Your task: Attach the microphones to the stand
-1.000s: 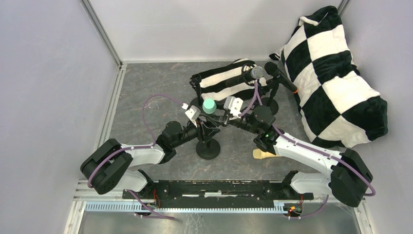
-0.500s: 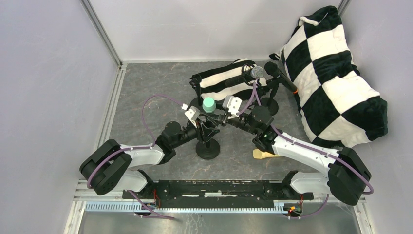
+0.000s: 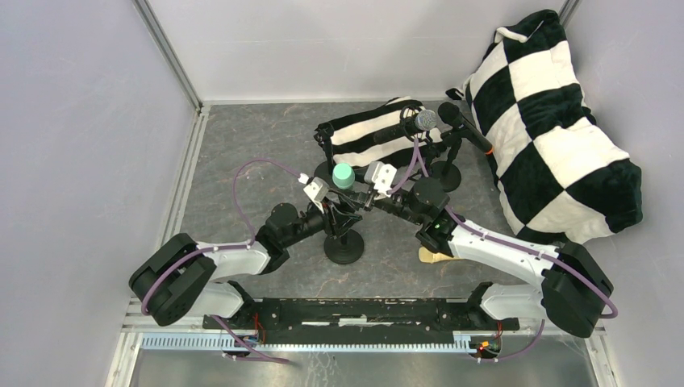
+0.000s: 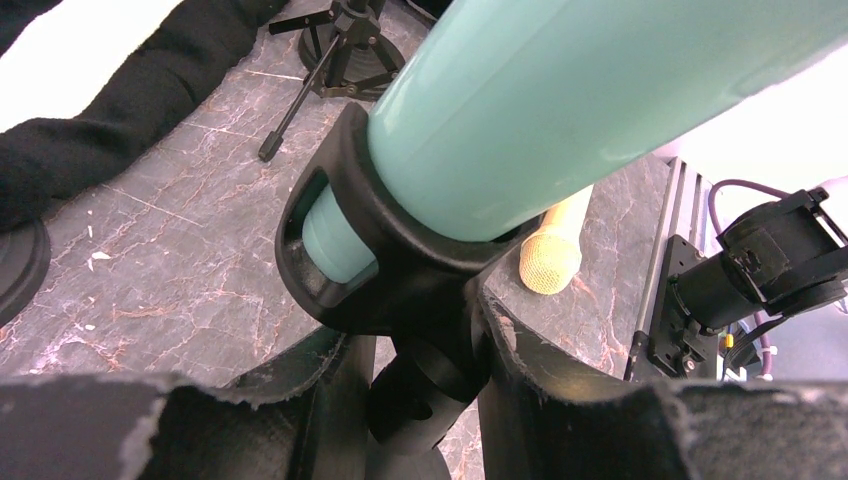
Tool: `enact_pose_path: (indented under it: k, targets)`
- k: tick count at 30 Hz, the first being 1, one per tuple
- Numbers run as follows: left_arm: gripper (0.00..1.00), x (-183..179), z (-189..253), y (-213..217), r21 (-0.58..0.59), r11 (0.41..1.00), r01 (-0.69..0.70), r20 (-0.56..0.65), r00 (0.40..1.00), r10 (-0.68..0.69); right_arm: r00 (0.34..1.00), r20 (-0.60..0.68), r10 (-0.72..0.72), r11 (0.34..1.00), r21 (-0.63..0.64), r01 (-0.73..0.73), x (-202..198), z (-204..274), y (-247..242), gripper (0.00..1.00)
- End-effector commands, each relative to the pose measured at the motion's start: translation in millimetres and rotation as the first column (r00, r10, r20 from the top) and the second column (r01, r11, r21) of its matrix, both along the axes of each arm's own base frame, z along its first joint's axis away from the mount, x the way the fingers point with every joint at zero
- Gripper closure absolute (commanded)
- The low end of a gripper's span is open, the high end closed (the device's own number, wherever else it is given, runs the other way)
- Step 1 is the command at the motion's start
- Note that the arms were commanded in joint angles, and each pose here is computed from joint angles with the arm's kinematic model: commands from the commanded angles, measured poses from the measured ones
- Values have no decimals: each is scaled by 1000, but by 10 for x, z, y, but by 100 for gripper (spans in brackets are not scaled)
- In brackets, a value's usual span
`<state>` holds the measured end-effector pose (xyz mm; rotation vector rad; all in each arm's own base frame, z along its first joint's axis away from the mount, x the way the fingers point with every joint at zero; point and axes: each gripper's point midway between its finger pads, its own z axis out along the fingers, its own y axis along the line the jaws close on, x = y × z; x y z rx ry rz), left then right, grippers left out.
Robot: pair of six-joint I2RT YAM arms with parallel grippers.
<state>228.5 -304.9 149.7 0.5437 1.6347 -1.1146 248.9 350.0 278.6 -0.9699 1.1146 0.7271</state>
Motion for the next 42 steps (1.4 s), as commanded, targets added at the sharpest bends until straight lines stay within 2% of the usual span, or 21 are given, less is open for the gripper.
enact_pose_path:
  k: [1,30,42]
  targets:
    - [98,-185,136,-75,-29,996,80,46,996,-79,929,-328,-170,848,-528,-31,-196,-2020,-522,100]
    - [98,-215,136,-14,-21,997,69,57,996,-68,925,-295,-241,790,-613,10,-80,-2236,-628,100]
    - [98,-227,112,25,-18,998,57,54,997,-56,925,-271,-266,747,-664,21,-71,-2366,-738,100]
